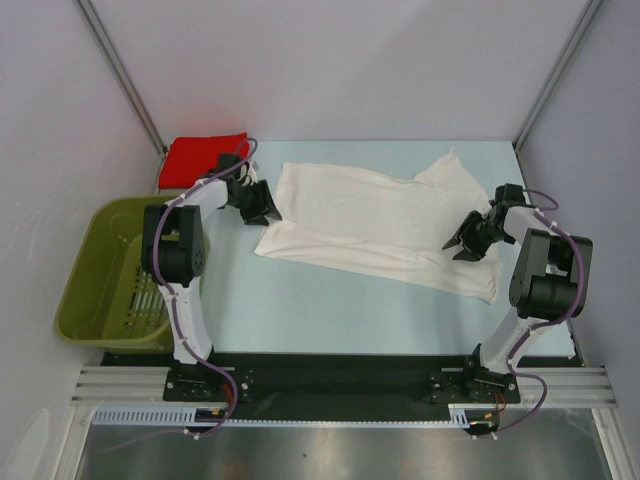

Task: Fold and stack the t-shirts
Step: Fold the tshirt

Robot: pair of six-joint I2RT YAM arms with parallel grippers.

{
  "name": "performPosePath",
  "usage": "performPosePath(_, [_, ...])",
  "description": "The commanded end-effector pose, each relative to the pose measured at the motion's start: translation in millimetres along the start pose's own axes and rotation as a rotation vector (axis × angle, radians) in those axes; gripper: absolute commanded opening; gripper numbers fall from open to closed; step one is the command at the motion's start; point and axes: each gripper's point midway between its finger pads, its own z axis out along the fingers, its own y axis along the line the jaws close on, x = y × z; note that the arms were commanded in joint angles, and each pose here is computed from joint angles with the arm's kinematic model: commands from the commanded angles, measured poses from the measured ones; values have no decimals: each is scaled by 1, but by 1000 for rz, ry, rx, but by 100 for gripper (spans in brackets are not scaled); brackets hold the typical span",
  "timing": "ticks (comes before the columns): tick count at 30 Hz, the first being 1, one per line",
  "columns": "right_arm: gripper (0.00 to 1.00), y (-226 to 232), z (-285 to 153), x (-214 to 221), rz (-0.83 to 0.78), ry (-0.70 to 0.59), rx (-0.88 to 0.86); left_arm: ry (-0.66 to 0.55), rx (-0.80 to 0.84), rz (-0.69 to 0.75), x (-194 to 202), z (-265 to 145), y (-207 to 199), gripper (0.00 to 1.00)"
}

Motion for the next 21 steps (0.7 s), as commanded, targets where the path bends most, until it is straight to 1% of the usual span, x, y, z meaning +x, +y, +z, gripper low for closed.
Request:
performPosePath(1, [48, -1, -9, -10, -24, -38, -6, -40, 18, 16, -16, -1, -9, 55])
performPosePath(5, [49, 1, -1, -7, -46, -10, -33, -38, 17, 18, -18, 2, -8, 56])
performPosePath(8, [48, 7, 6, -7, -65, 0, -46, -43, 25, 19, -23, 3, -10, 52])
performPosePath(10, [48, 8, 10, -6, -64, 10, -38, -38, 45, 7, -24, 4, -14, 39])
performPosePath(12, [47, 6, 11, -7, -60, 7, -26, -41, 47, 3, -26, 4, -16, 30])
performPosePath(13, [47, 6, 11, -7, -59, 6, -24, -50, 41, 3, -27, 2, -16, 24])
performPosePath(15, [47, 4, 10, -8, -59, 0, -16, -56, 28, 5, -27, -1, -15, 18])
performPosePath(16, [47, 2, 8, -8, -57, 1, -7, -72, 15, 12, -30, -5, -14, 12])
performPosePath(19, [47, -1, 0, -7, -65, -17, -1, -93, 5, 18, -31, -15, -16, 4])
performPosePath(21, [47, -4, 1, -4, -65, -12, -2, -97, -13, 14, -29, -17, -13, 0])
